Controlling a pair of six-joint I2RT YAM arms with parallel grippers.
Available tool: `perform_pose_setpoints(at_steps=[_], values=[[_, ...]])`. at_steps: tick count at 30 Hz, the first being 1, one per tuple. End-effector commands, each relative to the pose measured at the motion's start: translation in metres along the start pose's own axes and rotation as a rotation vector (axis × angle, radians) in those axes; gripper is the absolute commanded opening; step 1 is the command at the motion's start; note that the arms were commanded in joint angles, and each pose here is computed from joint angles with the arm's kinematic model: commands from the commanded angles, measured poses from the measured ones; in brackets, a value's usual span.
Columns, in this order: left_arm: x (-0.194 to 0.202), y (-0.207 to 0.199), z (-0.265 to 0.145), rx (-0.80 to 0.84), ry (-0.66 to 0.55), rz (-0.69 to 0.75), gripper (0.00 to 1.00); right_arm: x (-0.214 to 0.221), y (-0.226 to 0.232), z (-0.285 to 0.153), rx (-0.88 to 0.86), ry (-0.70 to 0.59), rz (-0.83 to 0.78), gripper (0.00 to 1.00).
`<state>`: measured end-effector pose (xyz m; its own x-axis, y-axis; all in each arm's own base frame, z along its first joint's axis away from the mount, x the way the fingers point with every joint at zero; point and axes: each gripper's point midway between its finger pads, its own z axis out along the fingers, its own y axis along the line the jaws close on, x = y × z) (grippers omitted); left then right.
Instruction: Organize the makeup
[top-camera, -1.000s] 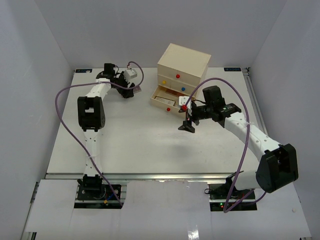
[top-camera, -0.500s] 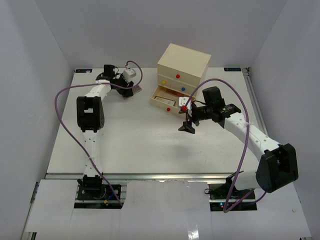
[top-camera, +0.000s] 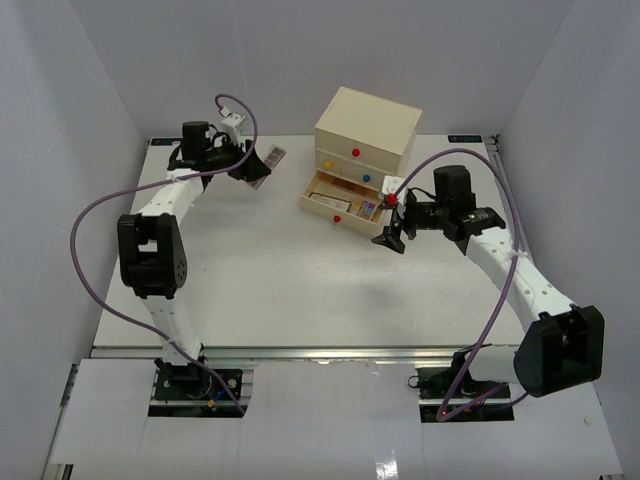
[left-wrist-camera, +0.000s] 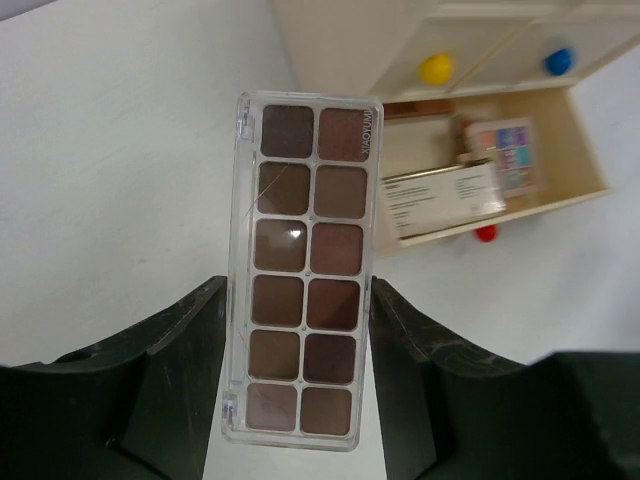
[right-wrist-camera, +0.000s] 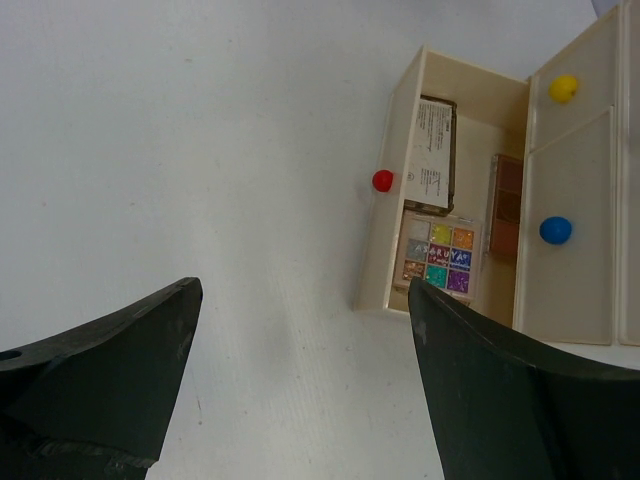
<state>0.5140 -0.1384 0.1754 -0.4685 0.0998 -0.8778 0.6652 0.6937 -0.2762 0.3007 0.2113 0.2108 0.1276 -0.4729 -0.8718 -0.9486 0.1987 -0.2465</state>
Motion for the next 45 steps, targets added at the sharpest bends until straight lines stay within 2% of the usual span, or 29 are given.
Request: perform_pose_setpoints(at_steps=[1, 2, 4, 7, 10, 14, 19, 28, 30, 32, 37, 42, 45], values=[[-0.037, -0.063, -0.029, 0.153, -0.215, -0.313, 0.00, -0.015, -0.004, -0.010, 0.034, -0.057, -0.006, 0.90], [-0.019, -0.068, -0.030, 0.153, -0.206, -0.461, 0.00, -0.017, -0.006, -0.012, 0.044, -0.063, -0.007, 0.90], [-0.039, -0.091, -0.043, 0.204, -0.315, -0.499, 0.01, -0.019, -0.008, -0.015, 0.060, -0.074, -0.005, 0.90], [-0.040, -0.121, -0.046, 0.276, -0.350, -0.655, 0.05, -0.022, -0.011, -0.021, 0.083, -0.088, -0.002, 0.90], [-0.041, -0.153, -0.032, 0.312, -0.379, -0.787, 0.06, -0.023, -0.015, -0.026, 0.105, -0.097, 0.003, 0.90], [-0.037, -0.174, -0.007, 0.297, -0.419, -0.966, 0.03, -0.024, -0.019, -0.033, 0.131, -0.107, 0.005, 0.90], [-0.022, -0.170, 0.034, 0.199, -0.472, -1.140, 0.00, -0.023, -0.019, -0.040, 0.149, -0.122, 0.007, 0.90], [-0.022, -0.161, 0.086, 0.009, -0.610, -1.258, 0.06, -0.022, -0.019, -0.045, 0.158, -0.132, 0.001, 0.90], [-0.032, -0.163, 0.096, 0.009, -0.628, -1.265, 0.11, -0.021, -0.019, -0.045, 0.158, -0.135, 0.003, 0.90], [-0.029, -0.161, 0.106, -0.013, -0.629, -1.268, 0.20, -0.021, -0.019, -0.046, 0.157, -0.134, 0.004, 0.90], [-0.040, -0.170, 0.128, 0.001, -0.612, -1.219, 0.52, -0.019, -0.018, -0.046, 0.156, -0.134, 0.006, 0.90], [-0.042, -0.176, 0.137, 0.026, -0.592, -1.196, 0.77, -0.017, -0.019, -0.046, 0.155, -0.133, 0.010, 0.90], [-0.039, -0.177, 0.134, 0.029, -0.589, -1.186, 0.85, -0.016, -0.019, -0.046, 0.154, -0.132, 0.011, 0.90]])
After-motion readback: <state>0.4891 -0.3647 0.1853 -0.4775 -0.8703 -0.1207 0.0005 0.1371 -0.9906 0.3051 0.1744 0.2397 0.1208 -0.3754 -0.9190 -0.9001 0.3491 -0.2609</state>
